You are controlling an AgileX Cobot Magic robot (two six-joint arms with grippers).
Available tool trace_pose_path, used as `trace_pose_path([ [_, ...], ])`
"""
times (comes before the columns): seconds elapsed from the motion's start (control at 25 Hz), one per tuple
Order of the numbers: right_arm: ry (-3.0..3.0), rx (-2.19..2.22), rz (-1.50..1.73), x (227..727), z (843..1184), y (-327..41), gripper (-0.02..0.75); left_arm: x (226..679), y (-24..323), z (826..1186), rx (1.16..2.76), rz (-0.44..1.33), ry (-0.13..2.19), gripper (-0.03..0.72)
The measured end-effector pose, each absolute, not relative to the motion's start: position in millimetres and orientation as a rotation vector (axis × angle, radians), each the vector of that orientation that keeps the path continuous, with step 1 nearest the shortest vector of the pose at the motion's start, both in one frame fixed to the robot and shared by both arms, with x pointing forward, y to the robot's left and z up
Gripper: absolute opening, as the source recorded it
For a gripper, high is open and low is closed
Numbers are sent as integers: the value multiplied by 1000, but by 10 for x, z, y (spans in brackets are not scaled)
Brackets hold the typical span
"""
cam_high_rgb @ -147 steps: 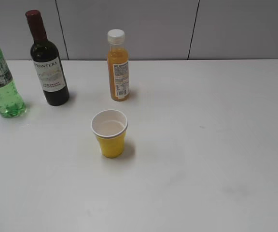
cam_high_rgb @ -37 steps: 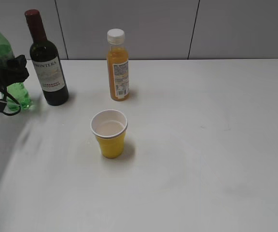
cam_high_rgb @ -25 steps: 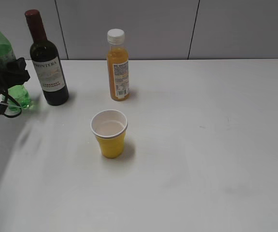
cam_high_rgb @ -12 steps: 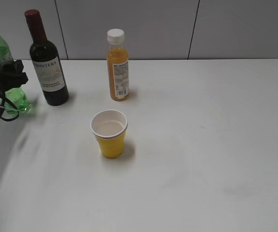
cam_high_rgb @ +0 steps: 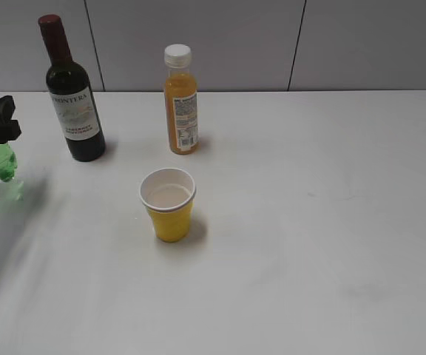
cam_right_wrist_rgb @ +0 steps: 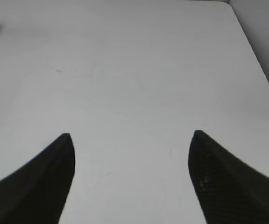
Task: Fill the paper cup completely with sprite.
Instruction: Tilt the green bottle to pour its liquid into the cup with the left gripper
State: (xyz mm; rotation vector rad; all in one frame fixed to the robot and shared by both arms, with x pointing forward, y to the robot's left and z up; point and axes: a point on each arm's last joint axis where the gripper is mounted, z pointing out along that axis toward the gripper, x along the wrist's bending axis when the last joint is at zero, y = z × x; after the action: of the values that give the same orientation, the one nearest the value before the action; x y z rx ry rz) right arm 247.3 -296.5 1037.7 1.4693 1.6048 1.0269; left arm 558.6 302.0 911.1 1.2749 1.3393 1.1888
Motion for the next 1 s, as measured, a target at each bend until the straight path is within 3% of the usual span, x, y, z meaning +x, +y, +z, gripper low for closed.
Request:
trace_pose_path([
  [0.44,1605,1469,1027,2473,10377,-2965,585,5199,2931,9510,1443,1301,1218,475],
  [0.76,1605,1469,1027,2473,10377,-2965,585,5101,2581,9534,1558,1384,1201,475],
  [1.0,1605,1469,1027,2473,10377,-2965,585,5021,2362,9552,1702,1547,1061,475],
])
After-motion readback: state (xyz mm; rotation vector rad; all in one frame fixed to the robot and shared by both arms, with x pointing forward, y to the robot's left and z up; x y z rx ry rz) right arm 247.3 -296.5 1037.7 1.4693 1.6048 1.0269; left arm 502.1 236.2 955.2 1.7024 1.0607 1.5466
